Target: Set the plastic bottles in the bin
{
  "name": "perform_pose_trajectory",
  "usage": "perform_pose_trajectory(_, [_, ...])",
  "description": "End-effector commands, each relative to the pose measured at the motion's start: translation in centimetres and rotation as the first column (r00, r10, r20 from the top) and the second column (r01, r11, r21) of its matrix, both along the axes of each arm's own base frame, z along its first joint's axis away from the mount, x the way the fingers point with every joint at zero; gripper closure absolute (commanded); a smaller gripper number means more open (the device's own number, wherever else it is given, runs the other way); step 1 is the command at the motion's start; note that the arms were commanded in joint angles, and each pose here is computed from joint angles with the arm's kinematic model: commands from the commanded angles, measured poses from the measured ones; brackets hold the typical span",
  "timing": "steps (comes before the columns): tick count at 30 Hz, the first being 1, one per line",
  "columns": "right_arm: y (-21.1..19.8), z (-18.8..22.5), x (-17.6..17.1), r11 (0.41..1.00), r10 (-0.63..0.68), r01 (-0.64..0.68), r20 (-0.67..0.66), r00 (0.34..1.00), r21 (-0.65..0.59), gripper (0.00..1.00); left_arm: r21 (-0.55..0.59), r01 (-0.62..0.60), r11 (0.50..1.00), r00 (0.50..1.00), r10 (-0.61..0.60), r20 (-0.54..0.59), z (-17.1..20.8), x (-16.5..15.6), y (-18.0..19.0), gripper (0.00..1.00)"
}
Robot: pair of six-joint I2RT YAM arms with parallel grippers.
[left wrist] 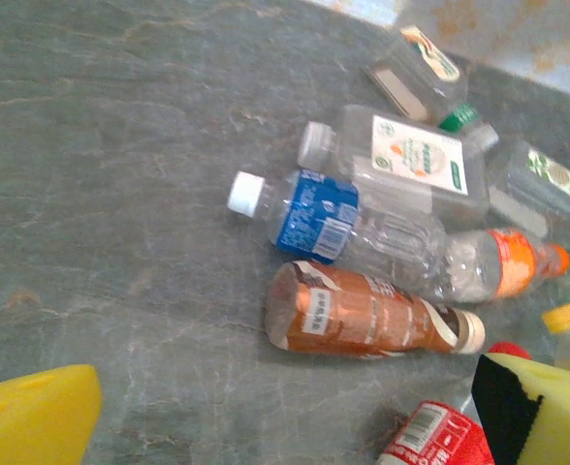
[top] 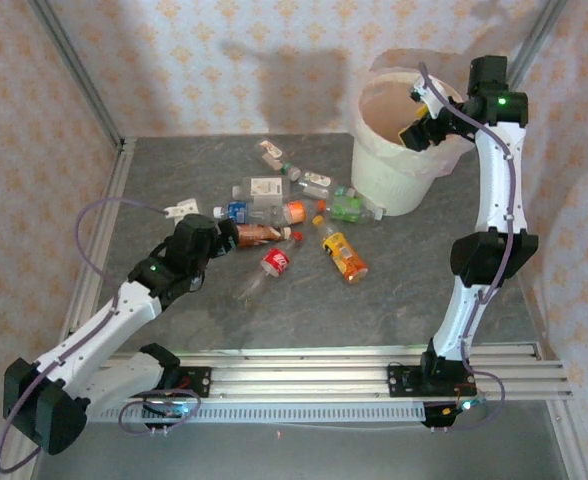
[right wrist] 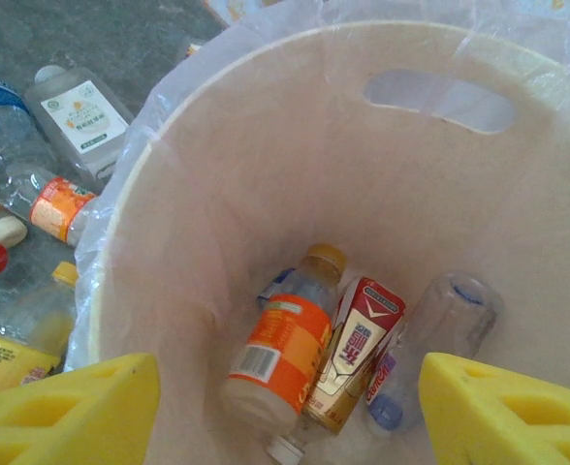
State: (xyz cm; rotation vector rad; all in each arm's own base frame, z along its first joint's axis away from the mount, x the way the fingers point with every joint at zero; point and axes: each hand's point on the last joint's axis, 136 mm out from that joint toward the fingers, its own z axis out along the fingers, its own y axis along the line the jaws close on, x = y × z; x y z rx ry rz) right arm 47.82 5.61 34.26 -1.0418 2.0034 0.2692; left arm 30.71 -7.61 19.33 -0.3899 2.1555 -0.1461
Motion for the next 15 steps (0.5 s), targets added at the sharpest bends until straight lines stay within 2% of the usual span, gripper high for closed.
perform_pose_trajectory(1, [0.6, 4.6, -1.3, 0.998, -0.011, 0.003, 0.116, 0.993, 0.069, 0.28, 0.021, 0.101, 0.995, 0.995, -0.101, -0.018, 1.1, 1.0, -1.5, 0.0])
perform_pose_trajectory(5, [0.9, 7.0, -1.7, 0.992, -0.049, 0.022, 0.21, 0.976, 0.127, 0.27, 0.031, 0.18, 0.983, 0.978, -0.176, -0.109, -0.5, 1.4, -3.0, 0.0])
perform_pose_trajectory(9, [1.1, 9.5, -2.9, 0.979, -0.105, 0.039, 0.331, 0.938, 0.199, 0.23, 0.025, 0.173, 0.985, 0.976, -0.168, -0.141, -1.8, 1.9, -3.4, 0.0])
perform_pose_trajectory(15, [2.5, 9.8, -6.0, 0.938, -0.211, 0.059, 0.424, 0.881, 0.343, 0.18, -0.012, 0.251, 0.968, 0.951, -0.249, -0.182, -2.9, 2.5, -5.3, 0.0])
